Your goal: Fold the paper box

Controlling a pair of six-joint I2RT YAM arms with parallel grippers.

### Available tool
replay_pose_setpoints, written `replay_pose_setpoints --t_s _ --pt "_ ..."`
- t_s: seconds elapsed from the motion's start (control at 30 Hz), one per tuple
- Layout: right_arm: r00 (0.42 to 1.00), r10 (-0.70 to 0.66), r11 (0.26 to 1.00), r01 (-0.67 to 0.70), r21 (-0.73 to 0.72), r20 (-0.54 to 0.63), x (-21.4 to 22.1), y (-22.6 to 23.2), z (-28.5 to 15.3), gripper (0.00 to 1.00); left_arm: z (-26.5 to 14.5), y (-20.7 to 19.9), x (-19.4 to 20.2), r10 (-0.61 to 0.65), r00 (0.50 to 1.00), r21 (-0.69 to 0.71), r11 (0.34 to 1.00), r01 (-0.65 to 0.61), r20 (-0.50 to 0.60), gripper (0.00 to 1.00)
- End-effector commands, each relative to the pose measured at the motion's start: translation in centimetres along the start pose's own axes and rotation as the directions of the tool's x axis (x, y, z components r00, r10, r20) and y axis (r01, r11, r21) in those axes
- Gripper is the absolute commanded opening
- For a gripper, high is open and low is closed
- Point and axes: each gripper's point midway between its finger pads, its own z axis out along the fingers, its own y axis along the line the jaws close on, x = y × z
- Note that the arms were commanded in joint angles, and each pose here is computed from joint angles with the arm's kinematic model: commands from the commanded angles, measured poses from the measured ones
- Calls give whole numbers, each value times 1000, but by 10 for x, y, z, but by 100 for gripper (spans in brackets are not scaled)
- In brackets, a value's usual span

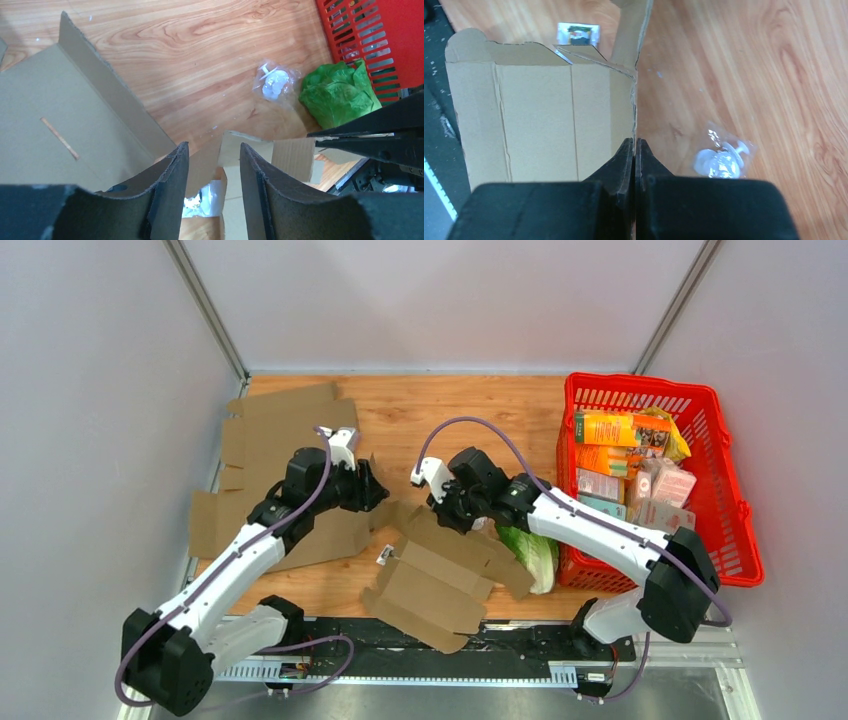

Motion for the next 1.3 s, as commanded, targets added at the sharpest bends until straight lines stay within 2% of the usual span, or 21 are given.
replay_pose_setpoints --t_s 0.0,0.17,0.27,0.4,0.57,0.67,0.8,0.93,1.0,1.1,1.17,1.27 --pt "992 -83 995 87 -51 91 -26 24 -9 0 -24 -5 -18 18 989 1 1000 -18 144 50" --pt "975 -133 986 148 -79 176 -53 26 -5 0 -51 15 -15 -21 974 -126 991 50 225 50" --pt "975 -119 985 139 -101 189 -63 8 7 0 -55 24 -7 -43 966 -153 985 84 256 55" --pt "973 -162 968 189 -163 164 -65 -1 19 0 -42 22 3 -73 972 -115 988 100 224 58" --pt "978 -152 955 183 -235 142 -59 -3 27 0 -17 17 6 -90 980 -58 993 101 175 58" --pt "974 -147 948 189 -256 175 -60 2 22 0 -10 25 11 -63 987 -94 993 78 145 58" --pt "975 -136 948 180 -262 177 -60 3 22 1 -7 38 20 -54 994 -157 985 69 97 52" --pt "983 -156 981 166 -104 98 -51 -20 34 2 -17 7 8 -81 987 -14 996 84 141 49" --pt "984 -154 983 161 -84 85 -50 -25 36 2 -25 -9 4 -102 985 55 994 95 139 52" --pt "984 -163 980 170 -104 73 -51 -23 37 3 -40 -24 -6 -32 985 101 995 15 168 54" --pt "981 -174 973 185 -137 83 -55 -19 37 4 -44 -36 -12 63 974 142 985 -95 218 55" --pt "981 -178 966 190 -175 79 -55 -14 39 4 -39 -44 -19 147 970 136 975 -176 195 52"
